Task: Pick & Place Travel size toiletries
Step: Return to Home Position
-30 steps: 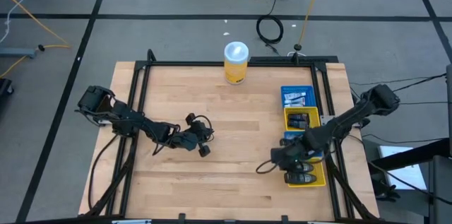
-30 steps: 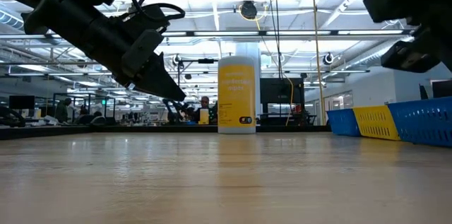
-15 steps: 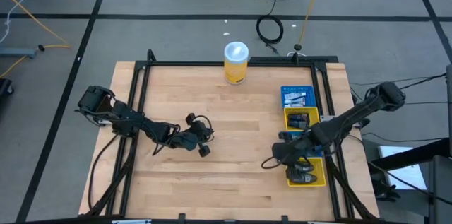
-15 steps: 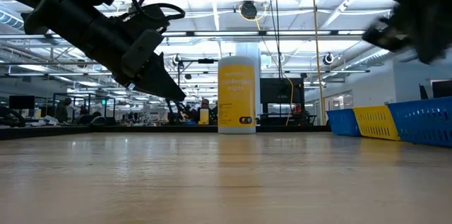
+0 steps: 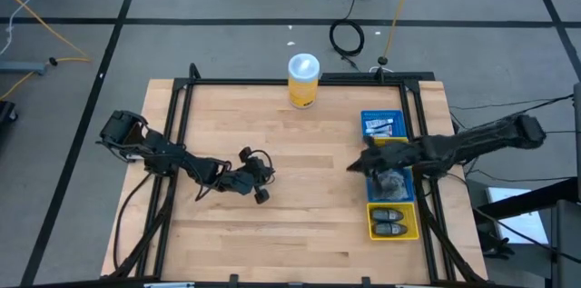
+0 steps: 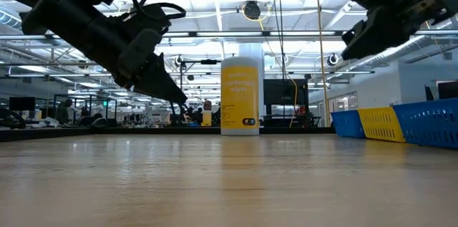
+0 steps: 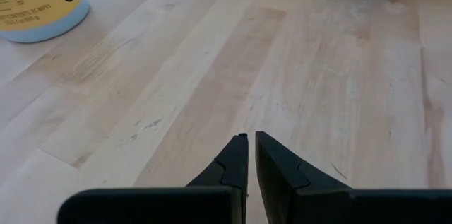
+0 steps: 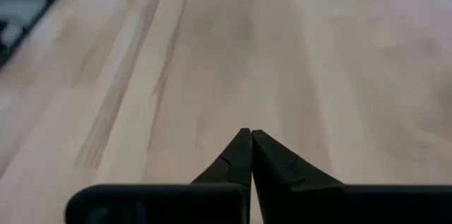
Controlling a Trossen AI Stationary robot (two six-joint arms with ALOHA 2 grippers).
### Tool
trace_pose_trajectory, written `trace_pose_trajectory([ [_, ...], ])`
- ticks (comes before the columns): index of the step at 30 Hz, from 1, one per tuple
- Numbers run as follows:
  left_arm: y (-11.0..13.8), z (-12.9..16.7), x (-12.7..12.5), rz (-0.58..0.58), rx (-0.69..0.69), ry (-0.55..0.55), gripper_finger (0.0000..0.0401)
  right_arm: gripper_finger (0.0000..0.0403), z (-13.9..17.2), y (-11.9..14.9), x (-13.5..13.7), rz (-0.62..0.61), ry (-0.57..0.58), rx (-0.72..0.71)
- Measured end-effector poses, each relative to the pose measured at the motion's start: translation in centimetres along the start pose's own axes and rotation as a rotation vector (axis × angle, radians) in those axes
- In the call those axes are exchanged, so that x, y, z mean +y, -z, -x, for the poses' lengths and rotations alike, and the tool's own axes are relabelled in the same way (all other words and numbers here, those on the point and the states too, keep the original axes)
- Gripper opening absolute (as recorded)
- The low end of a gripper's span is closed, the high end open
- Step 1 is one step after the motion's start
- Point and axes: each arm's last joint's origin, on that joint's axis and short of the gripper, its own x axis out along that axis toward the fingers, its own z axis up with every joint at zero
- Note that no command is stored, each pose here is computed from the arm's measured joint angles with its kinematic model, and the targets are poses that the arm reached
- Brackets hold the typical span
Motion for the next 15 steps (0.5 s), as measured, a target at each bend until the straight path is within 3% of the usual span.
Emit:
trace_pose_trajectory([
  [7, 0.0, 0.0, 0.0, -0.002, -0.002, -0.006, 0.0031, 0.0, 4.0, 1.5, -0.7, -0.032, 0.006, -0.201],
  [15, 0.0, 0.0, 0.0, 0.001, -0.003, -0.007, 0.0031, 0.0, 5.9, 3.7, -0.8, -0.031, -0.014, -0.352],
])
